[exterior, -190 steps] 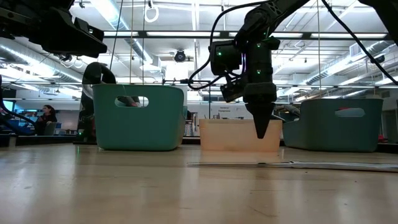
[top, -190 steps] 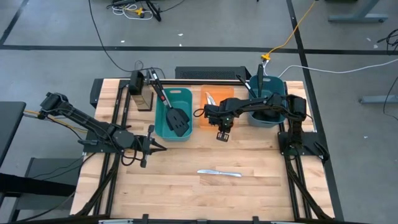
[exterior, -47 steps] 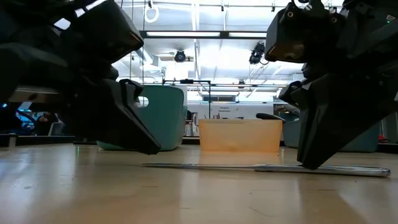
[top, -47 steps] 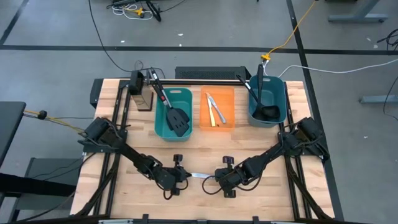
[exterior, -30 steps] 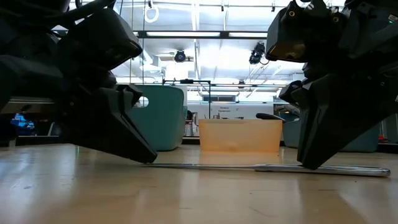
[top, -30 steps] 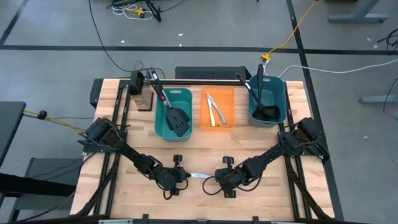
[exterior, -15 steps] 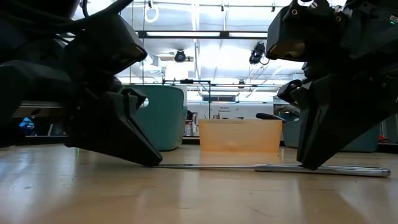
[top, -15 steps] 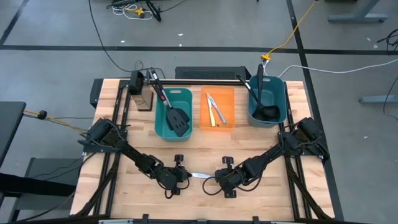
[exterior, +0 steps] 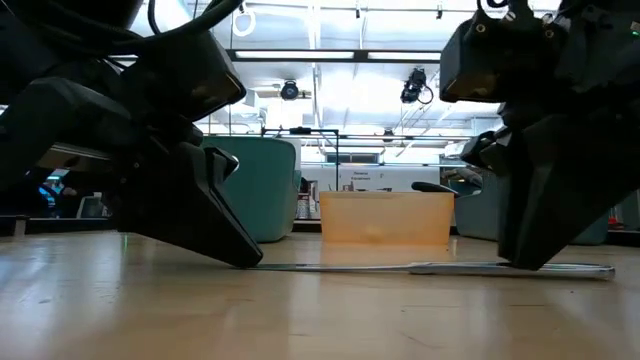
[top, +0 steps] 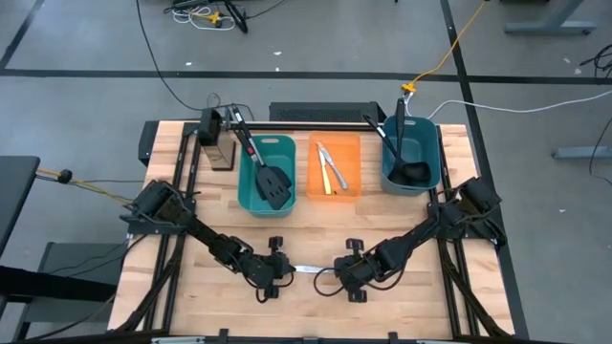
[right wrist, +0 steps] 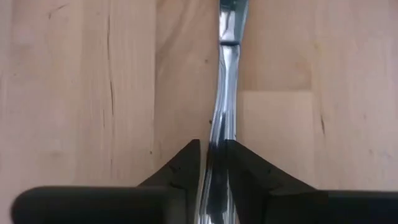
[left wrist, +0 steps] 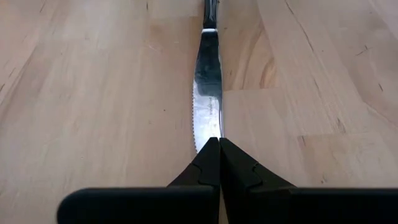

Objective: Pick & Place Kitchen Items
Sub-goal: Put the silver knife into the orange bin

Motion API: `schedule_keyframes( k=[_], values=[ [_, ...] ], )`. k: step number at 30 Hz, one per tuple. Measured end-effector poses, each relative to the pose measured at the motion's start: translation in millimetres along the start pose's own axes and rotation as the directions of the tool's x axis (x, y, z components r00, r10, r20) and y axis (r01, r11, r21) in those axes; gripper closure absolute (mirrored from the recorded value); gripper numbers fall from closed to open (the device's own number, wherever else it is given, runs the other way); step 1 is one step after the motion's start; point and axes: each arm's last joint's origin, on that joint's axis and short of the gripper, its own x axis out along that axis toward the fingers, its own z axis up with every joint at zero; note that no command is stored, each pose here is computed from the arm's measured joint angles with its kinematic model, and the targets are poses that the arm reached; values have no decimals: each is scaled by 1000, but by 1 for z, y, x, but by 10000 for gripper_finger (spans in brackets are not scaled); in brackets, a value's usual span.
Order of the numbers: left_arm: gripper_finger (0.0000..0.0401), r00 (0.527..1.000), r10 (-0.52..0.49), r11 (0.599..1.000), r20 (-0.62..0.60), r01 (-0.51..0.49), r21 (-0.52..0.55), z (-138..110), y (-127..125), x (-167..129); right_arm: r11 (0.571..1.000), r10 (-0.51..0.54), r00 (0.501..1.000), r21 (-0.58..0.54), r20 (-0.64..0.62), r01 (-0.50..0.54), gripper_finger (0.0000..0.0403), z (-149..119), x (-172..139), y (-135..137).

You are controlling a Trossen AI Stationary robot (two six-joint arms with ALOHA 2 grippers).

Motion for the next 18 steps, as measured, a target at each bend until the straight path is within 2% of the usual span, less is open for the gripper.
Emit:
schedule_keyframes(
  k=[10,18],
  values=[
    [399,1000,5,1000,-21,-6,-24,-6,4,0,995,51,992,89,-118,-41,244,-5,-2,-5],
    [399,1000,3,1000,-16,-3,-19,-6,4,0,992,74,982,118,-174,-53,223,-8,-2,-5]
  ],
)
